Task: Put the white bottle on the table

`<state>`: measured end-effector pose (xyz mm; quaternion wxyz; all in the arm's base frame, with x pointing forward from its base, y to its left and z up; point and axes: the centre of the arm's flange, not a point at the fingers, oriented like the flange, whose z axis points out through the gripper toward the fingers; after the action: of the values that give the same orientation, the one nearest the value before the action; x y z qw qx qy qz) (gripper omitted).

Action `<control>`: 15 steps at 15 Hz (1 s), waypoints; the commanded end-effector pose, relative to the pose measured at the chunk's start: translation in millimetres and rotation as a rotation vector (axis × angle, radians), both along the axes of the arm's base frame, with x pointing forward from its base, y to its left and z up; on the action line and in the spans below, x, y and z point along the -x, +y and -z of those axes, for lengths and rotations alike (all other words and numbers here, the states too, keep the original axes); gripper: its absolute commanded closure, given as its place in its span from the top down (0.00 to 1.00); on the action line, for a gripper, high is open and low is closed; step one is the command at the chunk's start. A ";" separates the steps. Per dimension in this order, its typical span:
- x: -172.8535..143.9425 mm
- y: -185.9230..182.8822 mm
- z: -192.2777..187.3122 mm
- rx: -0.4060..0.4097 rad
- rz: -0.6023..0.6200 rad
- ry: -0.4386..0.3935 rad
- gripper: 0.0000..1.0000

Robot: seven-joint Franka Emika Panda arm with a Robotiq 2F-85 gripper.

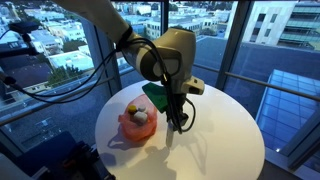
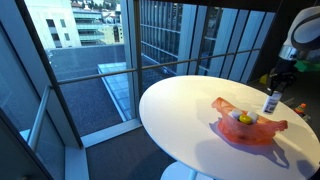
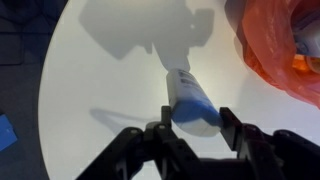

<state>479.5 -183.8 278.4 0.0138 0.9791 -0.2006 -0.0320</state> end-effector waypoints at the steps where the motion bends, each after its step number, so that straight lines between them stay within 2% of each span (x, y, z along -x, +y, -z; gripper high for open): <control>1: 7.9 2.0 9.3 -0.003 -0.027 0.002 0.26; 10: 21.1 18.1 35.8 0.002 -0.067 0.015 0.26; 11: 22.0 20.0 36.0 0.001 -0.072 0.011 0.40; 12: 23.1 21.6 35.9 0.000 -0.076 0.008 0.67; 13: 24.0 23.7 34.0 -0.003 -0.082 0.003 0.78; 15: 25.2 28.5 28.0 -0.012 -0.098 -0.004 0.92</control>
<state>460.4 -162.1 239.0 0.0137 0.9839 -0.1732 -0.0419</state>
